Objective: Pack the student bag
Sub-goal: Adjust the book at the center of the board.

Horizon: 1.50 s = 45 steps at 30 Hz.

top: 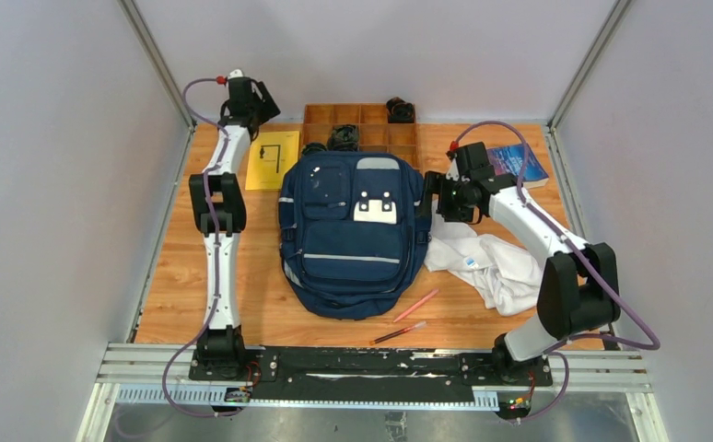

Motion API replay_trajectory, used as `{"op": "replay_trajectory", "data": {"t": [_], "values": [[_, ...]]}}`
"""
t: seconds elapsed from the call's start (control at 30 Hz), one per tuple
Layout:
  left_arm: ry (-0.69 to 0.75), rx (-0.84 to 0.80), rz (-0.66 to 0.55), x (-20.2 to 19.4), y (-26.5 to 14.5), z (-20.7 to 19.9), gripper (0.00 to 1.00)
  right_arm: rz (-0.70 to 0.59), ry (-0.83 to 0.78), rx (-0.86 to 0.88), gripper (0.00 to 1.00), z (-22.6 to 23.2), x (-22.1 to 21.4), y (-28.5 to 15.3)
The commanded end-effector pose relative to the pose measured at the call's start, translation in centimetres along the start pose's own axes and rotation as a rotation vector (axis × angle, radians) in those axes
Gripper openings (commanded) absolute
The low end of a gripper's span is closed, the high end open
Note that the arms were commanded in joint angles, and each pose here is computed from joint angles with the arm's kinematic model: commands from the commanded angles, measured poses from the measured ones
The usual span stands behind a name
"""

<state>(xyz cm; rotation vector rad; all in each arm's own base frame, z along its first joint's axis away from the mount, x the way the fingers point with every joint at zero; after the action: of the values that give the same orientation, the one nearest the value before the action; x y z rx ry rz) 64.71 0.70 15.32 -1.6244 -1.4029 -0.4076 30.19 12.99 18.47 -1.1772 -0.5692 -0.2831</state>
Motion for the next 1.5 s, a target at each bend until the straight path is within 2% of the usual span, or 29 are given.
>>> {"op": "replay_trajectory", "data": {"t": [0.0, 0.13, 0.4, 0.6, 0.83, 0.93, 1.07, 1.17, 1.3, 1.37, 1.47], "values": [[-0.097, -0.009, -0.019, -1.3, 2.0, 0.2, 0.80, 0.055, 0.013, 0.036, 0.84, 0.7, -0.3, 1.2], [-0.111, 0.072, 0.016, -2.6, 2.2, 1.3, 0.80, 0.099, 0.019, 0.053, 0.83, 0.6, -0.4, 2.7], [0.034, 0.221, 0.118, -4.5, 0.5, 3.4, 0.79, 0.119, 0.020, 0.076, 0.81, 0.7, 0.2, 3.9], [0.164, 0.359, 0.184, -5.1, -3.5, 5.8, 0.80, 0.109, 0.017, 0.080, 0.81, 0.8, 0.4, 3.5], [0.306, 0.499, 0.165, -3.5, -8.2, 7.5, 0.80, 0.067, -0.007, 0.092, 0.81, 1.2, 1.0, 2.2], [0.277, 0.422, 0.102, -1.0, -10.0, 5.2, 0.80, 0.045, -0.017, 0.100, 0.81, 1.5, 1.2, 1.5], [0.273, 0.253, 0.083, -0.2, -12.1, -0.4, 0.81, 0.028, -0.029, 0.109, 0.81, 1.9, 1.2, 0.8], [0.251, 0.139, 0.155, -2.0, -12.0, -3.2, 0.81, 0.020, -0.039, 0.115, 0.81, 2.3, 0.9, 0.4], [0.173, 0.083, 0.230, -5.3, -10.2, -4.5, 0.81, 0.026, -0.050, 0.127, 0.81, 2.8, 0.3, 0.1], [0.132, 0.097, 0.237, -6.2, -9.1, -4.6, 0.78, 0.029, -0.056, 0.130, 0.81, 3.0, 0.0, -0.1], [0.147, 0.169, 0.204, -7.5, -7.5, -4.5, 0.77, 0.038, -0.059, 0.130, 0.81, 3.1, -0.5, -0.3]]}}
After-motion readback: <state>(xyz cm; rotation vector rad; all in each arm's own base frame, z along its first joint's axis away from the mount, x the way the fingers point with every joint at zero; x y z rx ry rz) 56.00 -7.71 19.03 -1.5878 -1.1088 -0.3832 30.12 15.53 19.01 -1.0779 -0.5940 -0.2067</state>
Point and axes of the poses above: each gripper's point midway between its finger pads, its own y axis out along the fingers, its own z axis along the line the jaws close on, x = y × z, the point moved 7 cm from there along -y, back along the fingers, and after that the axes turned 11 degrees about -y, right-handed, at the moved point
